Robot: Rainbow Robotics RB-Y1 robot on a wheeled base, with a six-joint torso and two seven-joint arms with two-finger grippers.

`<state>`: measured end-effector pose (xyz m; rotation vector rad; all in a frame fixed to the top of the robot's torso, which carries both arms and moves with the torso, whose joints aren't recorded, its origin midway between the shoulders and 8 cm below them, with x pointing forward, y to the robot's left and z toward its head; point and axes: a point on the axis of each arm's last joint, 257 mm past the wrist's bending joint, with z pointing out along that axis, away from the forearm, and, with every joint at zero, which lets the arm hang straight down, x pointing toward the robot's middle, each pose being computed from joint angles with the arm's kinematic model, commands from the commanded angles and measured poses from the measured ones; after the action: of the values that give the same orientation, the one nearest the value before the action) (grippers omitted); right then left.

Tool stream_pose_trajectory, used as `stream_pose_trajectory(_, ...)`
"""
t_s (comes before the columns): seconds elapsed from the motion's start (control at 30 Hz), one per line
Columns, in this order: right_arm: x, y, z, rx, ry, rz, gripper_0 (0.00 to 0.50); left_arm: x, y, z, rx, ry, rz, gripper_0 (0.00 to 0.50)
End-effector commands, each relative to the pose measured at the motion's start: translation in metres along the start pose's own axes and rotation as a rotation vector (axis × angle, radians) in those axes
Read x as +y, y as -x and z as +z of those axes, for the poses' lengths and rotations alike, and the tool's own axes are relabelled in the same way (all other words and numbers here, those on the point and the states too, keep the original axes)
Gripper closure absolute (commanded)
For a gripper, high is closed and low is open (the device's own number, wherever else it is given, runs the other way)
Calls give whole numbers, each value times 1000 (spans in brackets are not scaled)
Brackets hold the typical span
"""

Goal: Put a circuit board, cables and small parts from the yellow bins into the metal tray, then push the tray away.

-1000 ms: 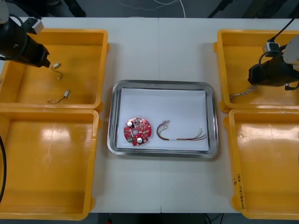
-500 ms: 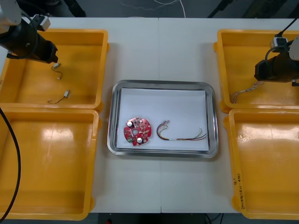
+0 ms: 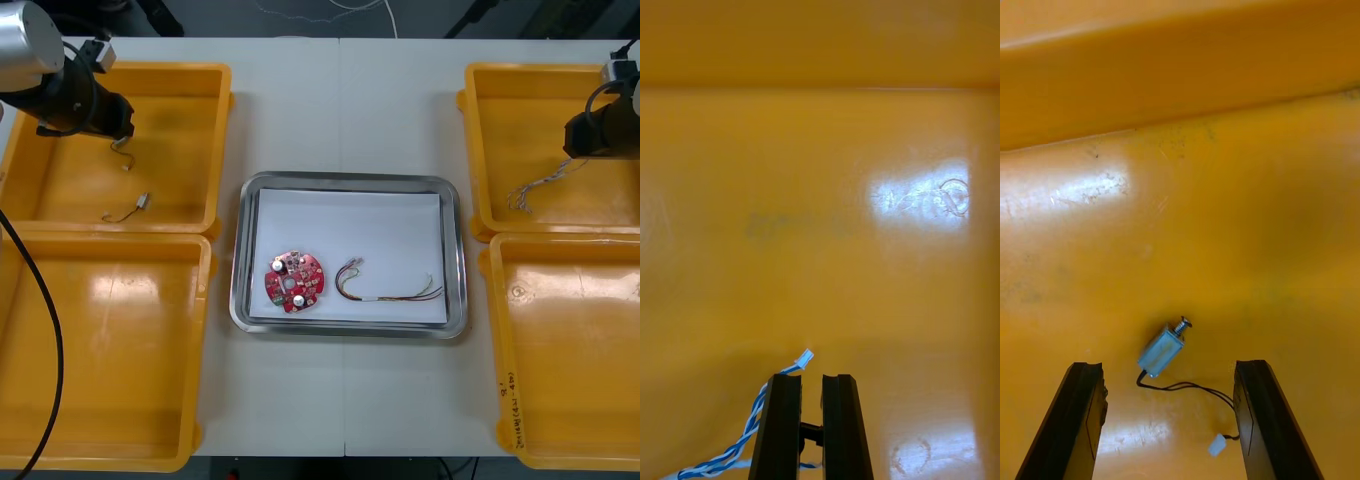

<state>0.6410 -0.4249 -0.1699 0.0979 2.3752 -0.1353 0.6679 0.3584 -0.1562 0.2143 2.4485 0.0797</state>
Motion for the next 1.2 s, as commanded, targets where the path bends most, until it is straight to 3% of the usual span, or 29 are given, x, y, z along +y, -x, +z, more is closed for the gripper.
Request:
stream_pose_trajectory(0.03,-30,50,-29,-103,-57,-14,500,-12,40,-11,-79,7,6,0)
stream_pose_trajectory(0.37,-51,54,-28,-155,-97,-12,500,-11,33,-1,-74,21,32,0)
stream_pose_trajectory(0.53,-55,53,-28,-157,-105,-9,500,-12,31,8,-90,23,29,0)
stream_pose_trajectory(0.8,-58,48,-26,-150,-109,-5,498,-16,26,13,-86,12,27,0)
stream_pose_trajectory(0.9,-59,46,-25,-147,-112,-10,451,-16,21,16,-84,8,25,0)
stream_pose_trajectory(1.0,-59,47,-25,-148,-111,-9,348,-17,21,18,-88,6,30,0)
stream_pose_trajectory(1.1,-59,46,-25,-146,-113,-14,149,-17,19,18,-85,6,35,0)
stream_pose_trajectory(1.13,-61,45,-25,-145,-116,-16,107,-17,19,18,-85,6,36,0)
stream_pose_trajectory(1.17,-60,47,-26,-148,-116,-19,21,-17,19,18,-85,6,38,0)
stream_pose_trajectory(1.2,-61,47,-26,-148,-118,-19,0,-17,20,18,-87,6,40,0)
